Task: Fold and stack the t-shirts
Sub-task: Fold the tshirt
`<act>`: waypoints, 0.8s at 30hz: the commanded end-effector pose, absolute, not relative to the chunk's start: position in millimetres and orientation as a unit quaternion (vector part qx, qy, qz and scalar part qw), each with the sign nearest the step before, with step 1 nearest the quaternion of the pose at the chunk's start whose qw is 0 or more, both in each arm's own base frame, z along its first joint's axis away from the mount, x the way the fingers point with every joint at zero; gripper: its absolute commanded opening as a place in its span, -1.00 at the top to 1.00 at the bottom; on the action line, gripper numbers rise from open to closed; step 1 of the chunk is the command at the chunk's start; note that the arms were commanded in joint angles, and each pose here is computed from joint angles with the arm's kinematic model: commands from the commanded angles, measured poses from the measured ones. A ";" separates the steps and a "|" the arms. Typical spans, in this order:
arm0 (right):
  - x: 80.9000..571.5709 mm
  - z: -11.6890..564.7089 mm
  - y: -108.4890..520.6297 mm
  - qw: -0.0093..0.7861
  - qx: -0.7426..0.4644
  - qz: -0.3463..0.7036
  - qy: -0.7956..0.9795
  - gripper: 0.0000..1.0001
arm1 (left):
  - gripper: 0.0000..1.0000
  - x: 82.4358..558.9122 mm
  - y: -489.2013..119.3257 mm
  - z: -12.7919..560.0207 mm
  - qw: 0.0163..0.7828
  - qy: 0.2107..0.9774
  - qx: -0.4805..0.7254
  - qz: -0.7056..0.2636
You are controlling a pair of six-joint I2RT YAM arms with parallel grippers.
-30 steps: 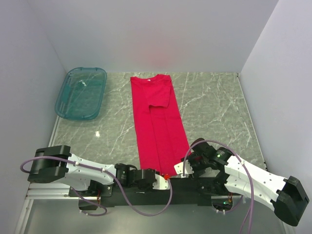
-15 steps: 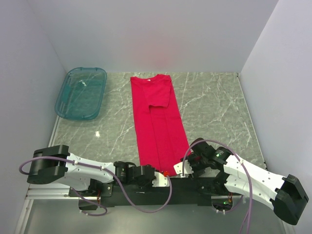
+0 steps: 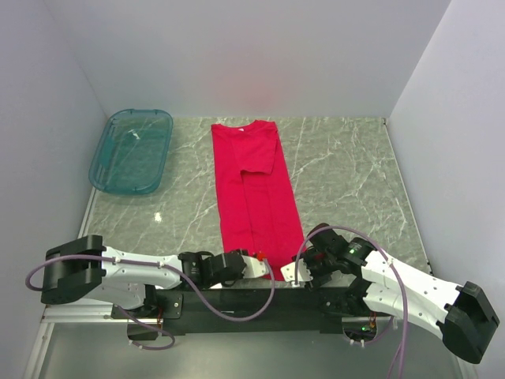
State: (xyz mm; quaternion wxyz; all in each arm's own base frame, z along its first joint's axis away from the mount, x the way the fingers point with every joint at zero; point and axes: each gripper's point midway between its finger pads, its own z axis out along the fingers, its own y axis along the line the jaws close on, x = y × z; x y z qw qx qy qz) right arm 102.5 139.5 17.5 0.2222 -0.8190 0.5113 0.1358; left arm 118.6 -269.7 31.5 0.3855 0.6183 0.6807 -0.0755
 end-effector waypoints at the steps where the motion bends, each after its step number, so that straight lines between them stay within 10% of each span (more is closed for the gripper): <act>1: 105.8 21.5 144.4 0.234 -0.817 0.137 0.510 -0.26 | 0.35 153.5 -250.7 44.5 0.425 0.685 0.591 0.016; 12: 106.3 22.2 146.1 0.237 -0.815 0.139 0.511 -0.27 | 0.35 140.9 -258.7 51.0 0.421 0.678 0.602 -0.032; 24: 99.0 37.8 155.9 0.255 -0.802 0.170 0.512 -0.30 | -0.14 109.4 -273.2 133.8 0.459 0.663 0.570 -0.154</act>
